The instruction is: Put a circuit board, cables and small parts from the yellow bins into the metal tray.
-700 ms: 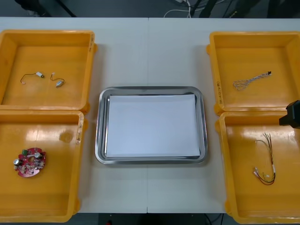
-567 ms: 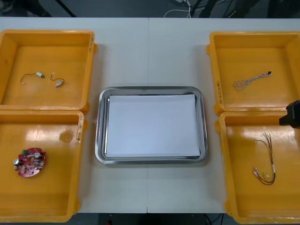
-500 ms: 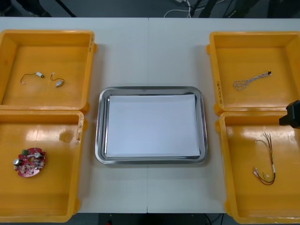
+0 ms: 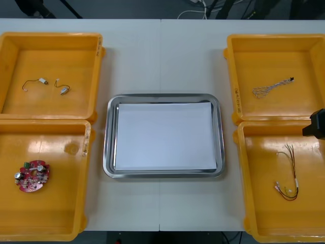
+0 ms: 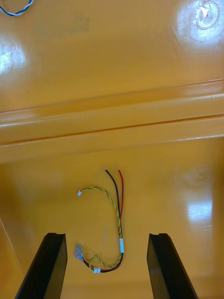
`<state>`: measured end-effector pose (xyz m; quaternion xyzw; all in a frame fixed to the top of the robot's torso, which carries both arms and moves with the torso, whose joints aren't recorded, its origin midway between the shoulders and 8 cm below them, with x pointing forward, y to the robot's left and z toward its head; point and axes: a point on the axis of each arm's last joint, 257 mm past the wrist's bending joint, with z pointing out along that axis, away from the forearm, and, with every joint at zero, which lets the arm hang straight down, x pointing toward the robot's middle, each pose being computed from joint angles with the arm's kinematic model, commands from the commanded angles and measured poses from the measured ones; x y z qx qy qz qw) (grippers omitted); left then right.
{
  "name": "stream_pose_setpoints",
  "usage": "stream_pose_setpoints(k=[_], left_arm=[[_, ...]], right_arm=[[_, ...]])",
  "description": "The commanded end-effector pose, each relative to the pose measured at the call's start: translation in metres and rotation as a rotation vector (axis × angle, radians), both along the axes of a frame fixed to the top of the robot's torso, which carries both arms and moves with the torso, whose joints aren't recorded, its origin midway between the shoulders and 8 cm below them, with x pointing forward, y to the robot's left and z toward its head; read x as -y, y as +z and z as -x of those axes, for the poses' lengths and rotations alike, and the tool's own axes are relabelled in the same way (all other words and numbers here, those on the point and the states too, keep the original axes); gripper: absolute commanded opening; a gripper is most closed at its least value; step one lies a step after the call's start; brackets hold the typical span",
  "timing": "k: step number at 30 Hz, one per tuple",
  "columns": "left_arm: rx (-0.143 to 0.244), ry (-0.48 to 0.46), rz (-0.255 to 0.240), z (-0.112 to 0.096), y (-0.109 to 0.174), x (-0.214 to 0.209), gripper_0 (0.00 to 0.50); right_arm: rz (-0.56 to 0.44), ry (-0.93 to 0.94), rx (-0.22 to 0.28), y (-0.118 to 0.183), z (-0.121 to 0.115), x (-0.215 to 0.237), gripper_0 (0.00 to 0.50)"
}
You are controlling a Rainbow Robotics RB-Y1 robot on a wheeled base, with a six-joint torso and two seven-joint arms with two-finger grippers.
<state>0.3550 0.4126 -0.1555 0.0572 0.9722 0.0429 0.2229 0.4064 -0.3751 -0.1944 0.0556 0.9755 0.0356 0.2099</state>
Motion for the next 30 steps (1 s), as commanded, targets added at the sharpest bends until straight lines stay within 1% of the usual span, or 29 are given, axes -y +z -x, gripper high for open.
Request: stream_pose_setpoints(k=[1, 30], left_arm=[[0.016, -0.012, -0.041, 0.0027, 0.0081, -0.0108, 0.5], [0.016, -0.012, -0.041, 0.0027, 0.0081, -0.0108, 0.5]], right_arm=[[-0.008, 0.008, 0.043, 0.0117, -0.0028, -0.0025, 0.5], [-0.008, 0.008, 0.043, 0.0117, -0.0028, -0.0025, 0.5]])
